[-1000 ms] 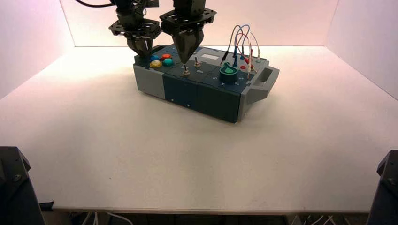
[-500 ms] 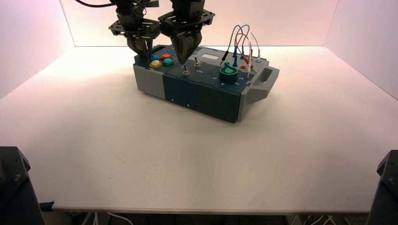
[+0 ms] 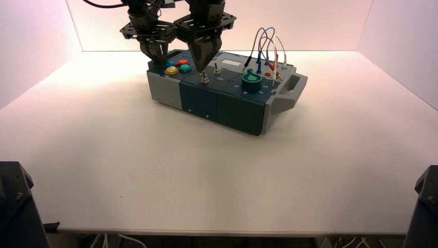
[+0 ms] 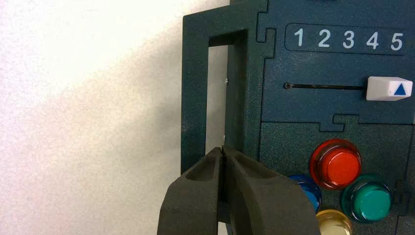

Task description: Flip the bottom switch on with the right gripper.

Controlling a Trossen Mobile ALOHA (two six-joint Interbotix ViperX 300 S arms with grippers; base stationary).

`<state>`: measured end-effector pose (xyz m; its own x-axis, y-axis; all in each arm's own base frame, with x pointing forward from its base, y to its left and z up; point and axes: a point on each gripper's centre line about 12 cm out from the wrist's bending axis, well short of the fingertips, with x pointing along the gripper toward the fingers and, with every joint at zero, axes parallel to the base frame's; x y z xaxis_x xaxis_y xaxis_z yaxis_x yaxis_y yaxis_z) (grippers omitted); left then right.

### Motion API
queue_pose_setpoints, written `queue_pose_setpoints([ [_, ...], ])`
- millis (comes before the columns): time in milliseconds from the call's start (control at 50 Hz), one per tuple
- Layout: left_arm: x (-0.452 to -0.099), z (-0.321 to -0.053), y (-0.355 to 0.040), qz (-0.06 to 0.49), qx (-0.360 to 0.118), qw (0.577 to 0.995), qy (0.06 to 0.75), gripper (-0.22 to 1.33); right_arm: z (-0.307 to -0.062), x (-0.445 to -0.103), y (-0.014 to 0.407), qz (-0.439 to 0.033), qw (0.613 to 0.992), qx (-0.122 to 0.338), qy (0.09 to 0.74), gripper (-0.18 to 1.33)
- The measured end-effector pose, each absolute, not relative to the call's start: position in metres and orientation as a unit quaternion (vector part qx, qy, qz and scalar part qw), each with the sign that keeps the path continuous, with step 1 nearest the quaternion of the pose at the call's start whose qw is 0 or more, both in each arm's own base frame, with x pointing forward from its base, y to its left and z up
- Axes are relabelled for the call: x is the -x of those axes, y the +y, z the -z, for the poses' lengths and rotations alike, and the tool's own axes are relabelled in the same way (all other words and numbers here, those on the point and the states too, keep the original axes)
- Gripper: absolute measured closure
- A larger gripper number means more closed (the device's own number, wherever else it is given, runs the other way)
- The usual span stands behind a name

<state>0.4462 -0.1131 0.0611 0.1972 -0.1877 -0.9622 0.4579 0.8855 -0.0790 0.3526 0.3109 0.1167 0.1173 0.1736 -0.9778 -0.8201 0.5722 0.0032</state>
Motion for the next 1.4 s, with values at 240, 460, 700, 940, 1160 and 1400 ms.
queue_pose_setpoints([
  [240, -0.446, -0.06, -0.113, 0.21, -0.112, 0.765, 0.598, 1.27, -0.118, -0.352, 0.31, -0.36, 0.683, 0.293, 0.563, 1.28],
  [460, -0.446, -0.06, -0.113, 0.21, -0.112, 0.765, 0.598, 1.27, -0.113, -0.345, 0.309, -0.361, 0.671, 0.3, 0.574, 1.28],
  [700, -0.446, -0.06, -0.113, 0.21, -0.112, 0.765, 0.599, 1.27, -0.111, -0.345, 0.309, -0.361, 0.669, 0.3, 0.577, 1.28],
  [940, -0.446, -0.06, -0.113, 0.21, -0.112, 0.765, 0.599, 1.27, -0.11, -0.345, 0.308, -0.36, 0.668, 0.301, 0.577, 1.28],
  [1160, -0.446, -0.06, -0.113, 0.21, -0.112, 0.765, 0.598, 1.27, -0.113, -0.346, 0.309, -0.361, 0.671, 0.3, 0.574, 1.28],
  [1400, -0.447, -0.061, -0.113, 0.211, -0.112, 0.764, 0.599, 1.27, -0.123, -0.346, 0.308, -0.361, 0.67, 0.302, 0.574, 1.28],
])
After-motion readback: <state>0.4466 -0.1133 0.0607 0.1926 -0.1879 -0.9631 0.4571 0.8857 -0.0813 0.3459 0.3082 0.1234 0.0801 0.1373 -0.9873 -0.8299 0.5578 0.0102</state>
